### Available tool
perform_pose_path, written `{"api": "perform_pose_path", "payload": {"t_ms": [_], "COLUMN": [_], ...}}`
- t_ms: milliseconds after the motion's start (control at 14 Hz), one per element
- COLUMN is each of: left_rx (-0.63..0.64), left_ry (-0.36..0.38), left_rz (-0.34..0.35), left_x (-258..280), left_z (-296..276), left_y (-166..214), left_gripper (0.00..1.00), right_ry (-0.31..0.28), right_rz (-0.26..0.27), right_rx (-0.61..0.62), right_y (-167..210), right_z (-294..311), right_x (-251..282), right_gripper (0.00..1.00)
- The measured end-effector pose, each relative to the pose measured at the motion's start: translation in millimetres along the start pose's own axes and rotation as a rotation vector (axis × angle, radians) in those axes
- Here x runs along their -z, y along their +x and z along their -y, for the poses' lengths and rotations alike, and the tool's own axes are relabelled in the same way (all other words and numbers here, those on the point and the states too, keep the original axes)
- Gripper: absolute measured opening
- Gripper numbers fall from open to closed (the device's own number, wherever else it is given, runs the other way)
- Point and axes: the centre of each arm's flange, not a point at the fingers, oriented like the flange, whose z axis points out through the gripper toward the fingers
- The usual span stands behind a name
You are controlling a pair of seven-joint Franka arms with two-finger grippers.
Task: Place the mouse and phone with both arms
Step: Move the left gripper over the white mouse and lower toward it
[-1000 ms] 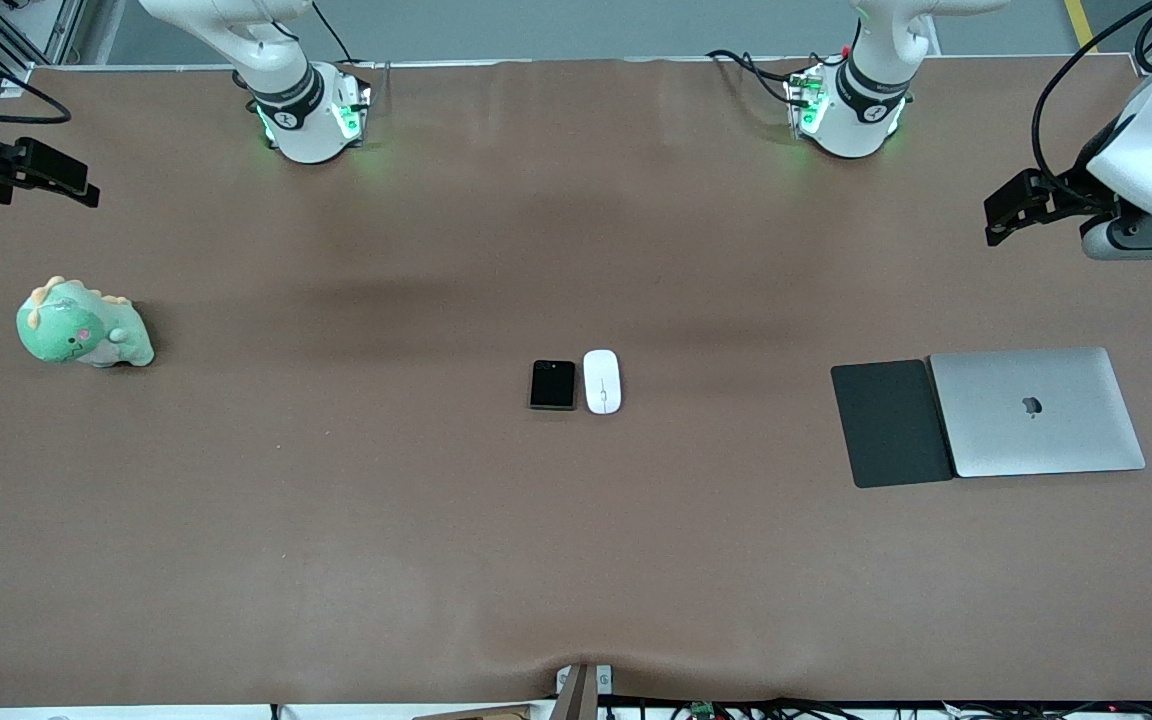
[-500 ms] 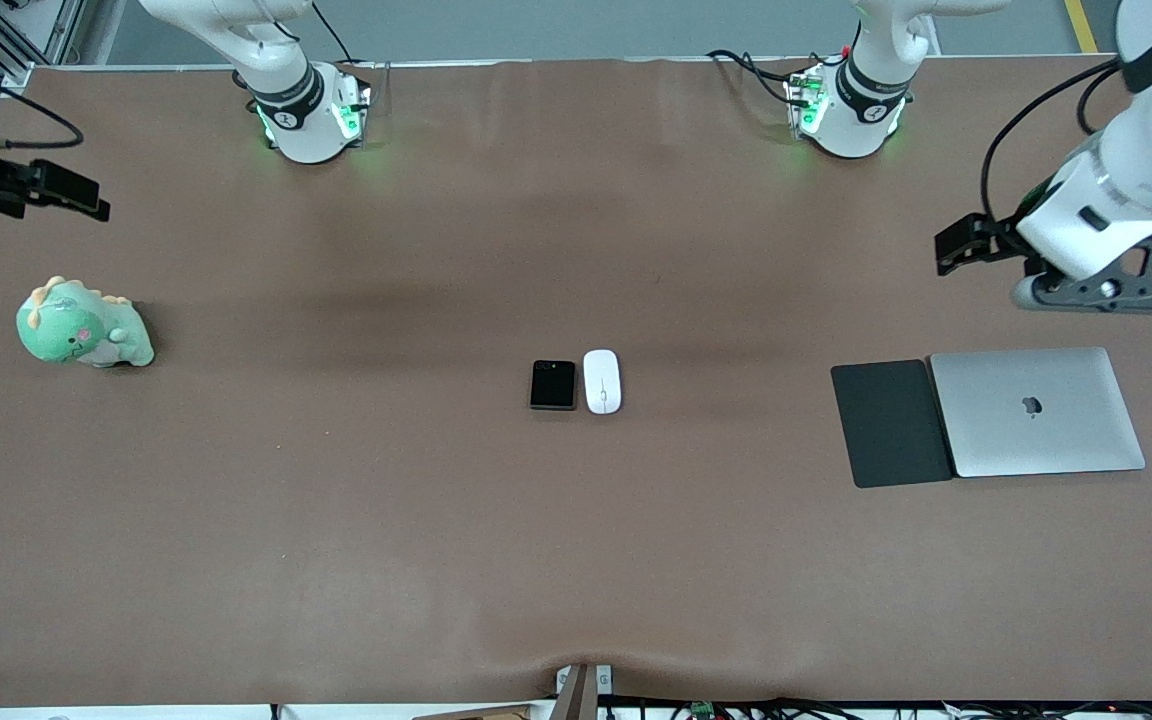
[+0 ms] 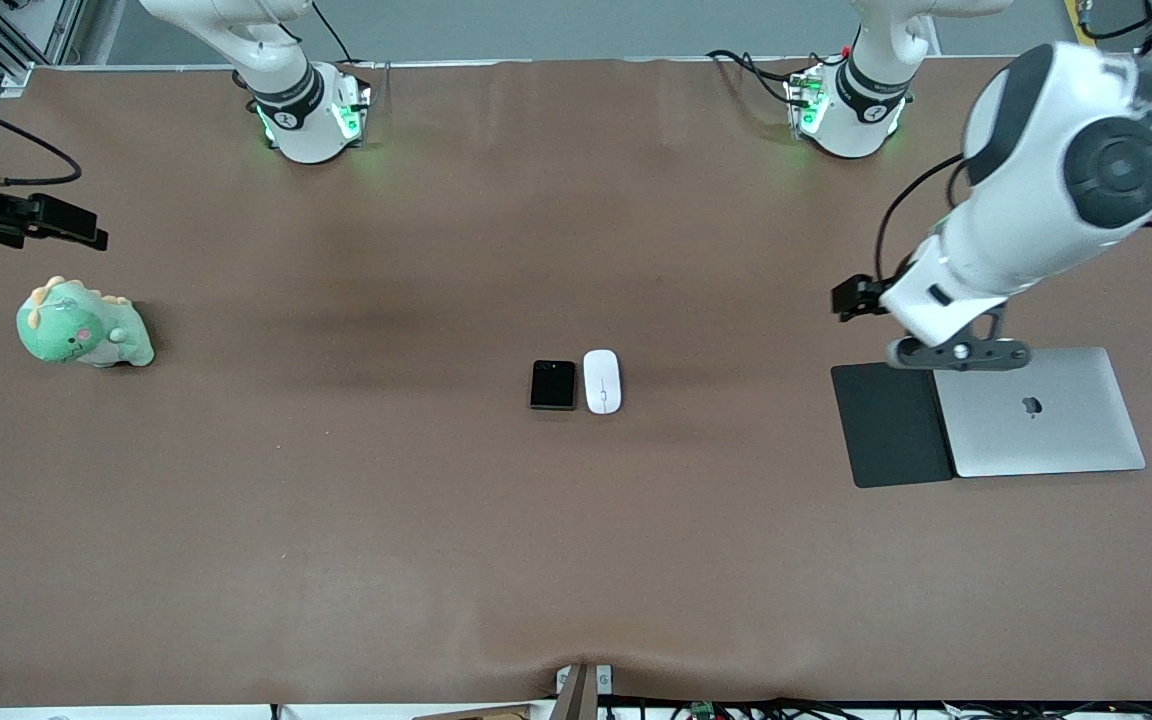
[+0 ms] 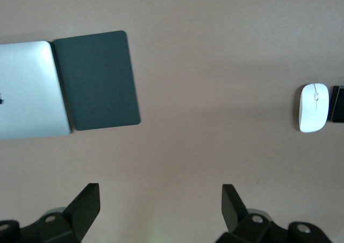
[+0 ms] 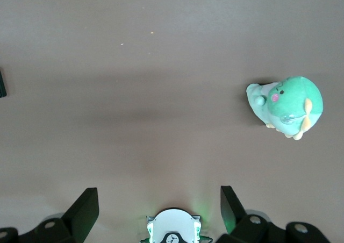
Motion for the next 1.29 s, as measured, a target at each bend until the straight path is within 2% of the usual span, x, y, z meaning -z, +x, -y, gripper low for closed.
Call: {"api": "perform_pose_path", "payload": {"t_ms": [357,643,1143,1286], "left_rx": [0.073,0.108,0.197,0.205], "left_ry": [-0.016,-0.008,-0.061,-0.075], "left_rz": [-0.031,-0.079,-0.073,-0.075], "left_x": [-72.8,-135.0,-217.6,-233.0], "left_z": [-93.4,-160.9,-235.1,-248.3], "left_y": [-9.7,-12.5,-5.3,-3.5], "left_gripper": [1.00,1.00,1.00,1.00], "right_ry": [-0.007,-0.003,-0.011,-0.012], "right_rz": [0.067,0.073,0.080,0.098], "right_rx": [0.027,0.013,0.041,0.043], "right_y": [-7.5,-7.2,-5.2,-0.4], "right_z": [14.7,6.4,22.5,23.8], "right_x": [-5.7,-6.7,-10.3,-18.6], "right_gripper": [1.00,1.00,1.00,1.00]}}
